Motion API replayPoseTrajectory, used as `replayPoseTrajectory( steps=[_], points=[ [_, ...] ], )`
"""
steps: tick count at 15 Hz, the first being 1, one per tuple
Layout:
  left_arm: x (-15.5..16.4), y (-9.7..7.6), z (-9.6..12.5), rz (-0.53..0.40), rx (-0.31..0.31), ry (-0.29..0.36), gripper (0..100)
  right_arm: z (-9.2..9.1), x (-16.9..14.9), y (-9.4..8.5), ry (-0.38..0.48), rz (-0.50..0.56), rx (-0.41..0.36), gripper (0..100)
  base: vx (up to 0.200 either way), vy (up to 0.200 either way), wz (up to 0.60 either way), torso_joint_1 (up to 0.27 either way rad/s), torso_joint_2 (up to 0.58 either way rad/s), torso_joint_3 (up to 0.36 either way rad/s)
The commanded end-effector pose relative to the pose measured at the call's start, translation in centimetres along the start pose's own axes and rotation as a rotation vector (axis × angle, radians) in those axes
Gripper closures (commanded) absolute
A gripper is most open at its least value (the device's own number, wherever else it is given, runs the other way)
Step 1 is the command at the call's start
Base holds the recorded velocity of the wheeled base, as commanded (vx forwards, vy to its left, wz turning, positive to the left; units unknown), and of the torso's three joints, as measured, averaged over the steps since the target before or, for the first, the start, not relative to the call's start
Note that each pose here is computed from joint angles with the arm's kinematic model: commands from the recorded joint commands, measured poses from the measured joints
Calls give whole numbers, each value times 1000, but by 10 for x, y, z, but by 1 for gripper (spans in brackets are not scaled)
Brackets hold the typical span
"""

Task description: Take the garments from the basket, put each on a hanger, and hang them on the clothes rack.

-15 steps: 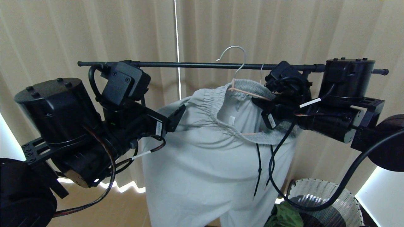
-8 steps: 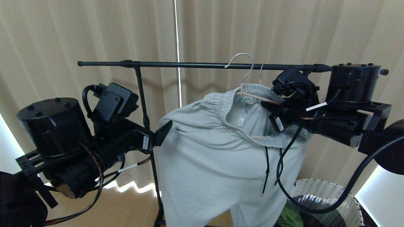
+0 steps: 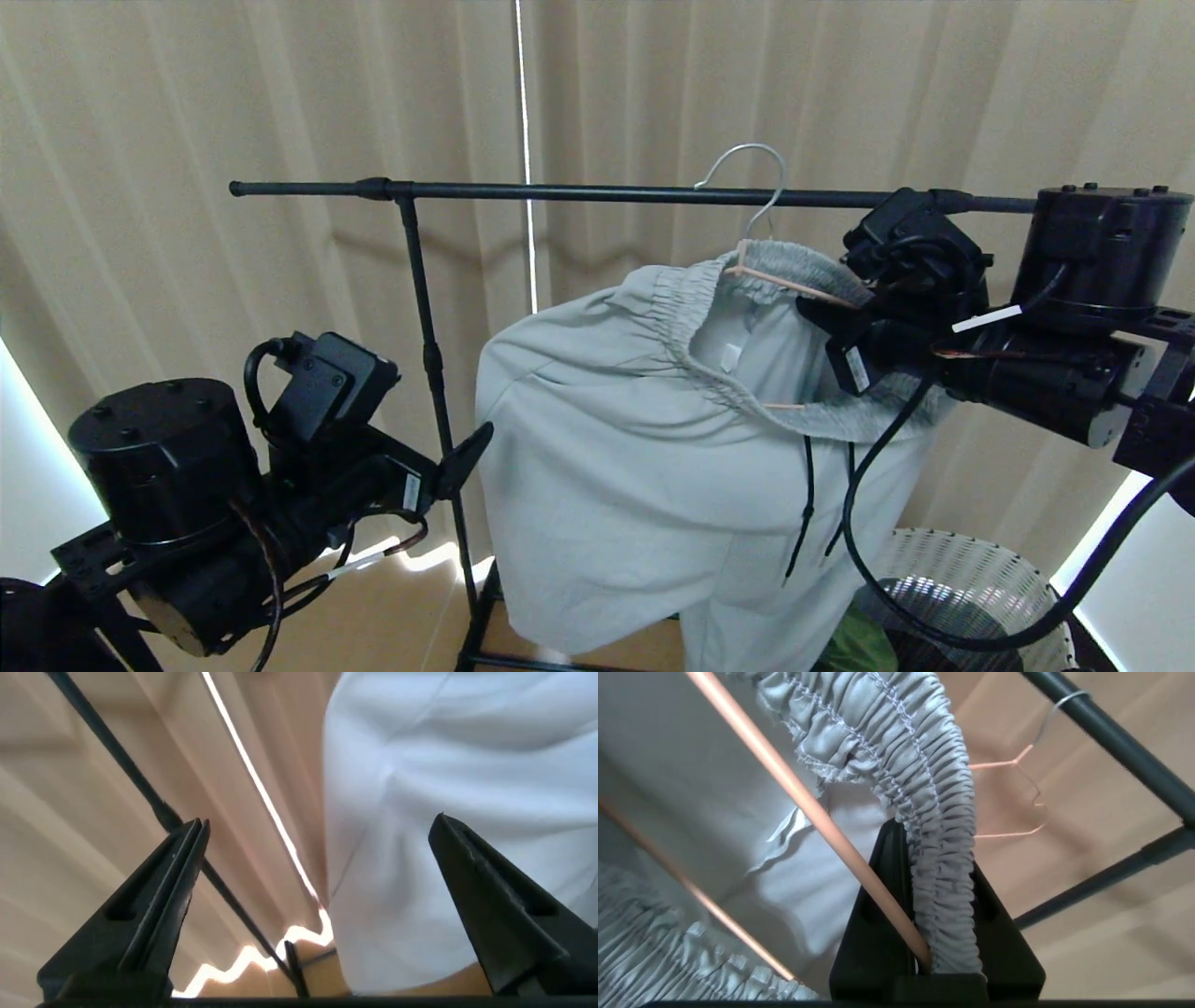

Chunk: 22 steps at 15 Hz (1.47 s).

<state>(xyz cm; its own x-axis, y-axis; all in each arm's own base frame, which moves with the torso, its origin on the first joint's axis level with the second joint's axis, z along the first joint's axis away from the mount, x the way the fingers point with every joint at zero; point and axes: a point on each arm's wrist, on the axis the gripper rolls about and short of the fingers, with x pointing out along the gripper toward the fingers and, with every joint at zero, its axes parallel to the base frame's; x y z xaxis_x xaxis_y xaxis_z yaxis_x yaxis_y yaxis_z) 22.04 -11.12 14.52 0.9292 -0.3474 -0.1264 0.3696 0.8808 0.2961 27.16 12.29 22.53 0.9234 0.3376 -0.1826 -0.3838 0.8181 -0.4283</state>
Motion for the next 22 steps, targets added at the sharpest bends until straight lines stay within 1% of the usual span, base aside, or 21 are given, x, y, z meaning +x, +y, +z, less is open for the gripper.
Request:
replayPoseTrajectory(
  steps=[1,3,6,7,9,10,13,15,17,18,20,22],
  points=[
    [7,-3,-10,-10,2,43,0,5,-9,-1,-22,-4,1,100,0,0,0,0,0,0],
    [10,-4,-15,-12,5,63,0,9,-16,4,-49,29,9,100,0,0,0,0,0,0],
    [10,-4,-16,-14,6,64,0,11,-24,8,-69,57,13,100,0,0,0,0,0,0],
    [9,-5,-16,-17,6,66,100,13,-25,9,-75,60,13,100,0,0,0,0,0,0],
    [9,-4,-18,-14,9,72,100,14,-25,9,-78,58,11,100,0,0,0,0,0,0],
    [7,1,-23,7,10,93,100,14,-24,8,-76,53,12,100,0,0,0,0,0,0],
    [-3,26,-42,107,34,161,100,10,-24,-1,-59,14,19,100,0,0,0,0,0,0],
    [-8,36,-51,153,56,173,100,9,-23,-4,-53,2,21,100,0,0,0,0,0,0],
    [-10,48,-62,208,106,205,100,6,-22,-6,-43,-5,22,100,0,0,0,0,0,0],
    [-9,51,-65,223,117,207,100,6,-22,-6,-42,-4,22,100,0,0,0,0,0,0],
    [-6,50,-63,228,116,172,100,6,-22,-6,-43,-5,22,100,0,0,0,0,0,0],
    [-4,43,-60,202,118,138,100,7,-21,-5,-43,-2,22,100,0,0,0,0,0,0]
  ],
)
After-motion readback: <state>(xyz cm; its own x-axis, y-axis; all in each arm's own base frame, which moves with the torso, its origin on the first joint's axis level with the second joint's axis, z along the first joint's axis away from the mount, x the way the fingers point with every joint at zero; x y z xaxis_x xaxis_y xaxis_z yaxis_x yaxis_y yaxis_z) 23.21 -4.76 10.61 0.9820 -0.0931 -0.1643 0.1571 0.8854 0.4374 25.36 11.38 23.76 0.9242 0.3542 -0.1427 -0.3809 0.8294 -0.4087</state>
